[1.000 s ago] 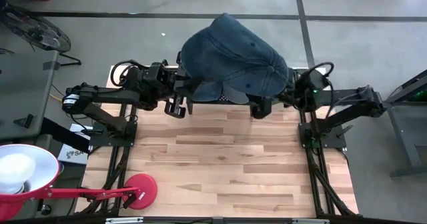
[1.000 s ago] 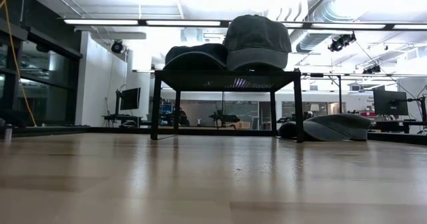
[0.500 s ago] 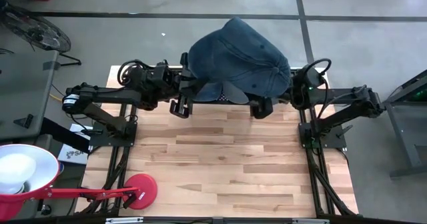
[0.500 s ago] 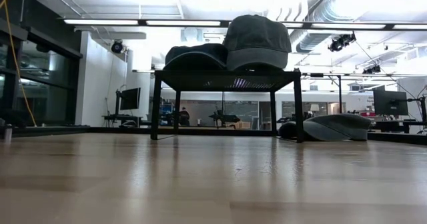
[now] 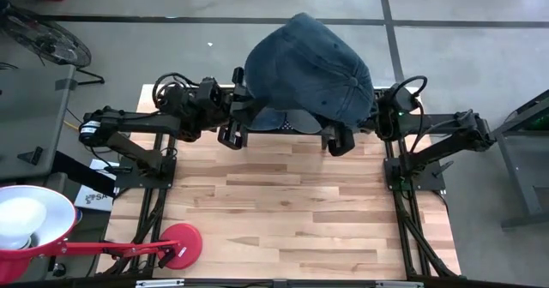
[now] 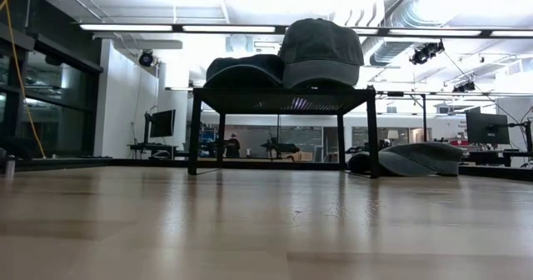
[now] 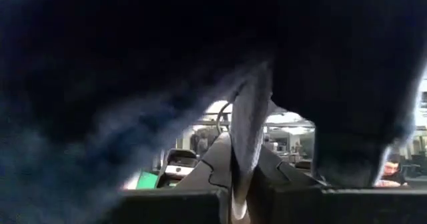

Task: Pick & Place hat
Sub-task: Stack the blue cap on top of the stacked blue caps on the shelf

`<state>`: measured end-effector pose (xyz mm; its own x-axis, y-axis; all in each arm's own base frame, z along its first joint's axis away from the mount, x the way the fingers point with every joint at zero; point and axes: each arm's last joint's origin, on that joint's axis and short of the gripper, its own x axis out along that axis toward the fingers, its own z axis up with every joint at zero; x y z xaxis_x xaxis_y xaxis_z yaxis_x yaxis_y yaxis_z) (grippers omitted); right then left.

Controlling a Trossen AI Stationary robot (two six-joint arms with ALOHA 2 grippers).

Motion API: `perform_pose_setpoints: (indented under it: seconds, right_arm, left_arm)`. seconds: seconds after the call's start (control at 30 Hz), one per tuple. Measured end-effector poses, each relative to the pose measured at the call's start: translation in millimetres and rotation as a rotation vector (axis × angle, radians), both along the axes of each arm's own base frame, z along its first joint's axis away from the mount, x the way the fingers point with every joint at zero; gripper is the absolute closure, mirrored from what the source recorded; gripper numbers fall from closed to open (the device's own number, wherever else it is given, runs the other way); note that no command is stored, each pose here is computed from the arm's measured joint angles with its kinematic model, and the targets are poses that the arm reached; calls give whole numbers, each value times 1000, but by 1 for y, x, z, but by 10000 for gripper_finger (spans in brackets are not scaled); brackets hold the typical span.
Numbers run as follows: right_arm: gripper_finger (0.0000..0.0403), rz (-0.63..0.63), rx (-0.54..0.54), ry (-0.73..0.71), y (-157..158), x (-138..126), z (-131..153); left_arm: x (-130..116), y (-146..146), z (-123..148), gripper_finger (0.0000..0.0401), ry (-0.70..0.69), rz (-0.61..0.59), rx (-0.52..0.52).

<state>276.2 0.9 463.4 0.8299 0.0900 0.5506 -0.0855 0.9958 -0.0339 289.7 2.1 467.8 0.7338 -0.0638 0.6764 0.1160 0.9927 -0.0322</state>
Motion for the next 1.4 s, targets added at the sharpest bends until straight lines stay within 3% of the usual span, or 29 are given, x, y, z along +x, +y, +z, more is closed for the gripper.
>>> perform_pose_setpoints:
  seconds: [0.23, 0.47, 0.67, 0.77, 1.03, 1.13, 1.4]
  right_arm:
    - [398, -21, 51, 55, -1, -16, 6]
    - [399, 16, 206, 329, -2, -45, -2]
    - [399, 102, 346, 598, 3, -73, -15]
    - [399, 175, 419, 823, 9, -81, -34]
    - [399, 170, 522, 1261, 24, -86, -73]
    - [399, 173, 529, 1359, 27, -81, -84]
    - [399, 292, 549, 1636, 34, -70, -109]
  left_arm:
    - [15, 1, -20, 302, 216, 33, -15]
    - [4, 2, -26, 234, 439, 101, 35]
    - [-23, 1, -29, 223, 627, 133, 117]
    - [-43, 2, -24, 222, 678, 179, 124]
    - [-59, 3, -19, 222, 687, 218, 102]
    - [-47, 3, -26, 222, 723, 200, 83]
    - [3, -1, -65, 222, 877, 3, 74]
